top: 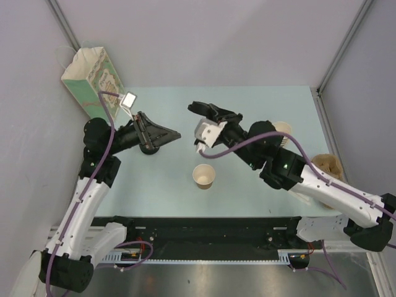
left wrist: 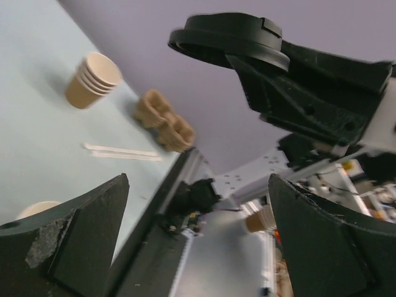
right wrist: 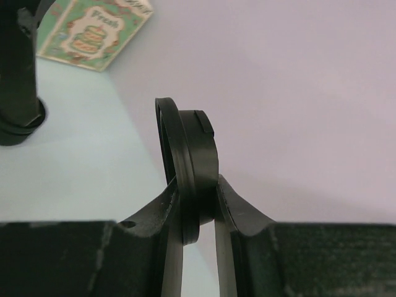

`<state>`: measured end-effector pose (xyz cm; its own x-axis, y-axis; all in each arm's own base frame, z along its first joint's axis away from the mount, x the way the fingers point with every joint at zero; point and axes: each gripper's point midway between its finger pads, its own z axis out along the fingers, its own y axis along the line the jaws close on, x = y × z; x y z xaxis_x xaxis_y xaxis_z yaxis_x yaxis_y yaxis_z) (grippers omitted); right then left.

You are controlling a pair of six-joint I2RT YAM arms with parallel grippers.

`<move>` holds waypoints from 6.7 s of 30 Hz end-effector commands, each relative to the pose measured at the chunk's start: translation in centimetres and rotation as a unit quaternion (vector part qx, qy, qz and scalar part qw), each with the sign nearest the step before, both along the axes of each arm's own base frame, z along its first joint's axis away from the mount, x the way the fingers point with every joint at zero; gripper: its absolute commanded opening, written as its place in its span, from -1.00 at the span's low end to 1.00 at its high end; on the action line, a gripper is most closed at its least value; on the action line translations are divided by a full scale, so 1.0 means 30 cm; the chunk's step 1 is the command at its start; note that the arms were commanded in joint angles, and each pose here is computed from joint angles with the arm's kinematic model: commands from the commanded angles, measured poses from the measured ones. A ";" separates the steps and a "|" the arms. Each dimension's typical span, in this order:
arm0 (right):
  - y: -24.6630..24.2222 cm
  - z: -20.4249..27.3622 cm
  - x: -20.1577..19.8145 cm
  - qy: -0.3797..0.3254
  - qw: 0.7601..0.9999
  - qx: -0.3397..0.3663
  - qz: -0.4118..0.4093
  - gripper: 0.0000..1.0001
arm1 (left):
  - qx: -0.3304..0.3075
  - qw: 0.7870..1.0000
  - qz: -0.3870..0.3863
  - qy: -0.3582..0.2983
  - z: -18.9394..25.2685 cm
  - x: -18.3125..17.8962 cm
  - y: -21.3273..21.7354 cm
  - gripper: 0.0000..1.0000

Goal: Pack the takeout coffee

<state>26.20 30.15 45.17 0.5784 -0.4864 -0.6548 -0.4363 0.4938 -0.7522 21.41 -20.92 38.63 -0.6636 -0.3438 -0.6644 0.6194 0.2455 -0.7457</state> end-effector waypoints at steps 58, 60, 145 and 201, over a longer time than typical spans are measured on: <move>0.064 -0.273 -0.682 -0.458 0.834 -0.163 0.260 -1.00 | 0.055 0.959 -0.276 -0.031 -0.113 -0.328 -0.063 0.72; 0.064 -0.284 -0.701 -0.459 0.829 -0.164 0.275 -1.00 | 0.053 0.954 -0.295 -0.031 -0.124 -0.361 -0.078 0.72; 0.056 -0.094 0.147 0.597 0.733 0.309 0.107 0.44 | -0.043 0.934 0.347 -0.073 -0.011 0.270 0.210 -0.91; 0.388 -0.324 0.135 0.705 0.636 0.303 0.082 -0.30 | -0.049 0.942 0.330 -0.043 -0.102 0.261 0.190 -0.95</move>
